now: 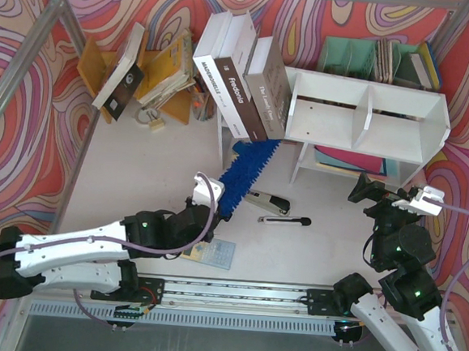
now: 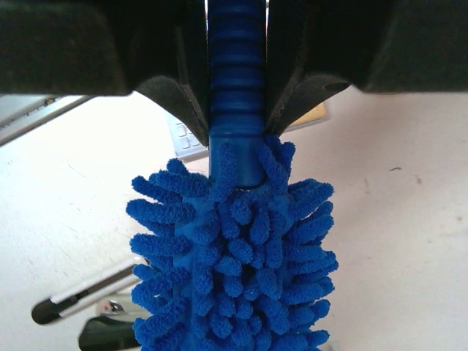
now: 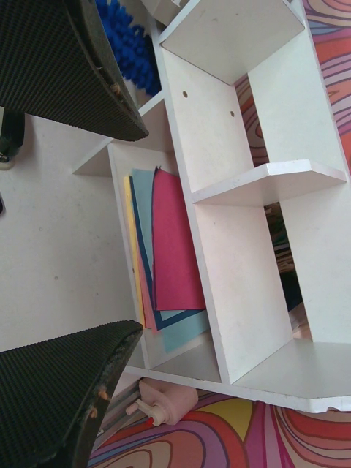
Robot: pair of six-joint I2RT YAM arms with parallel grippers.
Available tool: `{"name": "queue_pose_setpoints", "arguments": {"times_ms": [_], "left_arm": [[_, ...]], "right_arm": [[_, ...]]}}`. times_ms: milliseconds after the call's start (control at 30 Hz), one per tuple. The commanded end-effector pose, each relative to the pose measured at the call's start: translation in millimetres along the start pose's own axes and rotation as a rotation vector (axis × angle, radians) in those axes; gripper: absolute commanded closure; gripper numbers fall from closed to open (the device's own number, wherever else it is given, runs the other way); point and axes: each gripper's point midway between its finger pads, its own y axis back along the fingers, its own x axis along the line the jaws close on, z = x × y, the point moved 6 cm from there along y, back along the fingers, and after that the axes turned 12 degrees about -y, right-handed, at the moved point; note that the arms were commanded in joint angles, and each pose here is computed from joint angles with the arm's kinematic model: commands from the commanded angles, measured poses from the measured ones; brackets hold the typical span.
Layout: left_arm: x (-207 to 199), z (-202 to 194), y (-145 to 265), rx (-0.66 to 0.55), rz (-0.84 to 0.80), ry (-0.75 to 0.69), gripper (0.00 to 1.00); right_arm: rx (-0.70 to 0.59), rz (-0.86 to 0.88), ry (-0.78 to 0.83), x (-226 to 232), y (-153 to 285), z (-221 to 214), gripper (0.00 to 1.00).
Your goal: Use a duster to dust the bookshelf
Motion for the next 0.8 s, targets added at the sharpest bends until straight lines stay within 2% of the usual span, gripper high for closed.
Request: {"name": "queue_pose_setpoints", "arguments": {"times_ms": [0, 233, 433, 600, 767], "left_arm": [[-25.5, 20.8, -6.5, -0.043, -0.123, 0.031, 1.0], [-35.1, 9.3, -3.7, 0.058, -0.173, -0.048, 1.0], [-16.9, 0.7, 30.8, 0.093, -0.18, -0.026, 1.0], [-1.8, -12.7, 66.4, 0.177, -0.24, -0.022, 1.0], [30.8, -19.6, 100.7, 0.177, -0.218, 0.026, 1.0]], "right_arm": [[0.0, -0.002, 0.002, -0.7, 0.4, -0.8, 0.01], [-0.003, -0.003, 0.001, -1.1, 0.6, 0.0, 0.01], [-0.003, -0.004, 0.002, -1.1, 0.7, 0.1, 0.01], [-0.008, -0.01, 0.002, -2.2, 0.8, 0.5, 0.01], [-0.008, -0.013, 0.007, -1.3, -0.7, 0.4, 0.01]]}}
